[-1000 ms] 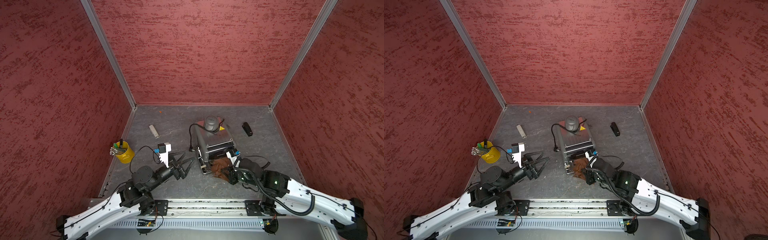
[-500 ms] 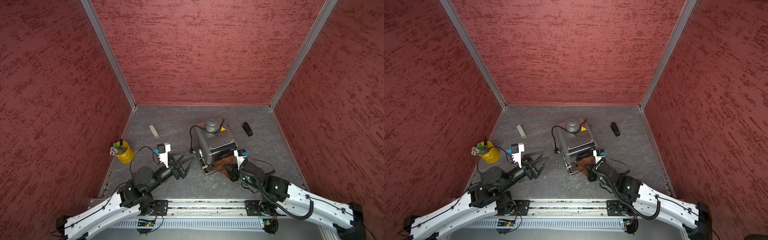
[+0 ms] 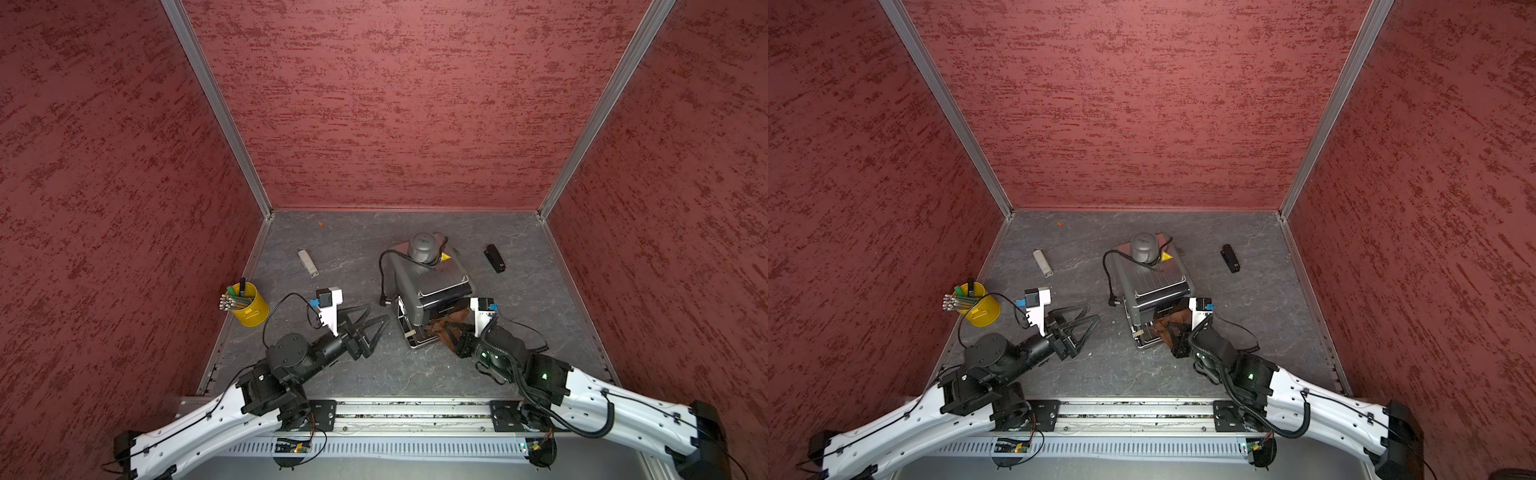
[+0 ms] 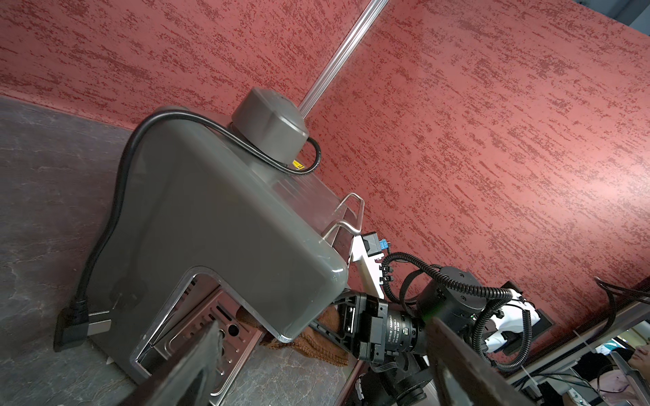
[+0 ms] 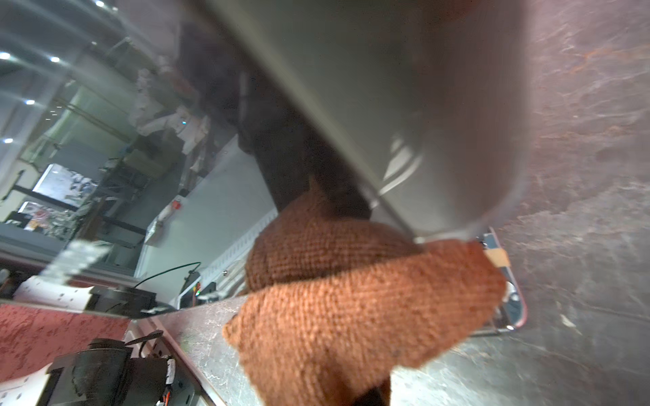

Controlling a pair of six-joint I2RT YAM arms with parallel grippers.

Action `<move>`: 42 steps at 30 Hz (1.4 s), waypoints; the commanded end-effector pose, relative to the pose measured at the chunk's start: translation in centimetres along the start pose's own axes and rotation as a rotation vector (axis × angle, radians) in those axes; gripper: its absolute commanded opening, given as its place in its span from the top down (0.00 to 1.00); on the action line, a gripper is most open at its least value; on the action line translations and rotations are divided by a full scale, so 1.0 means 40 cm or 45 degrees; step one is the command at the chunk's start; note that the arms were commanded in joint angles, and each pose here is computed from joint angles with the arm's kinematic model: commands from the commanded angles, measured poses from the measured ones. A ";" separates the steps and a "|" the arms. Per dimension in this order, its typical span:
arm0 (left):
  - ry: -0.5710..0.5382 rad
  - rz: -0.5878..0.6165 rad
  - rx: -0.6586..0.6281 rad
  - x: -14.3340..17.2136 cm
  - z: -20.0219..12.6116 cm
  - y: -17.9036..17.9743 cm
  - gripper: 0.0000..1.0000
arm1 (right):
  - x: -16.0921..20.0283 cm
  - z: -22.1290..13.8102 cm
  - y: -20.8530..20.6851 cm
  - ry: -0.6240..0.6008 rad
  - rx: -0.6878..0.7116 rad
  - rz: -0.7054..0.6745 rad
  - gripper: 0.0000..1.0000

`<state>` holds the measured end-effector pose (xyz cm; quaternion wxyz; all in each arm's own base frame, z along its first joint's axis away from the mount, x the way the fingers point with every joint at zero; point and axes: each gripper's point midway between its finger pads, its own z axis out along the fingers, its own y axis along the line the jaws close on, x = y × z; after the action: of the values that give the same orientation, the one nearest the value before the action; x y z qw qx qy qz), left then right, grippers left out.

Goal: Wipe the surface of a coffee machine
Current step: Wipe the dirt from the surface of the coffee machine, then place the cleaning item at the center of the board.

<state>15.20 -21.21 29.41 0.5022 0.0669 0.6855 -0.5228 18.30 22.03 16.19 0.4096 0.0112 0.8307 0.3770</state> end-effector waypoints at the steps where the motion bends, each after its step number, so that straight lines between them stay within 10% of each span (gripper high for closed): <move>1: -0.022 -0.011 -0.005 -0.002 -0.004 0.008 0.10 | -0.009 0.001 0.039 -0.008 -0.106 0.051 1.00; 13: -0.038 -0.005 -0.059 -0.005 -0.008 0.030 0.10 | 0.003 -0.083 -0.135 0.033 0.366 0.193 1.00; 21: -0.029 -0.026 -0.531 -0.020 -0.030 0.185 0.10 | -0.116 -0.128 -0.189 0.021 0.757 0.064 1.00; 34: -0.034 -0.168 -0.792 -0.034 -0.068 0.336 0.10 | -0.284 -0.084 -0.356 -0.029 0.792 0.189 1.00; 42: -0.018 -0.096 -1.078 -0.114 -0.107 0.469 0.08 | -0.336 -0.054 -0.498 -0.015 0.995 0.270 0.01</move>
<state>25.86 -8.47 19.78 0.4637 -0.1889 0.8350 -0.2283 29.80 2.84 11.21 0.2989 0.2527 0.9175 0.0706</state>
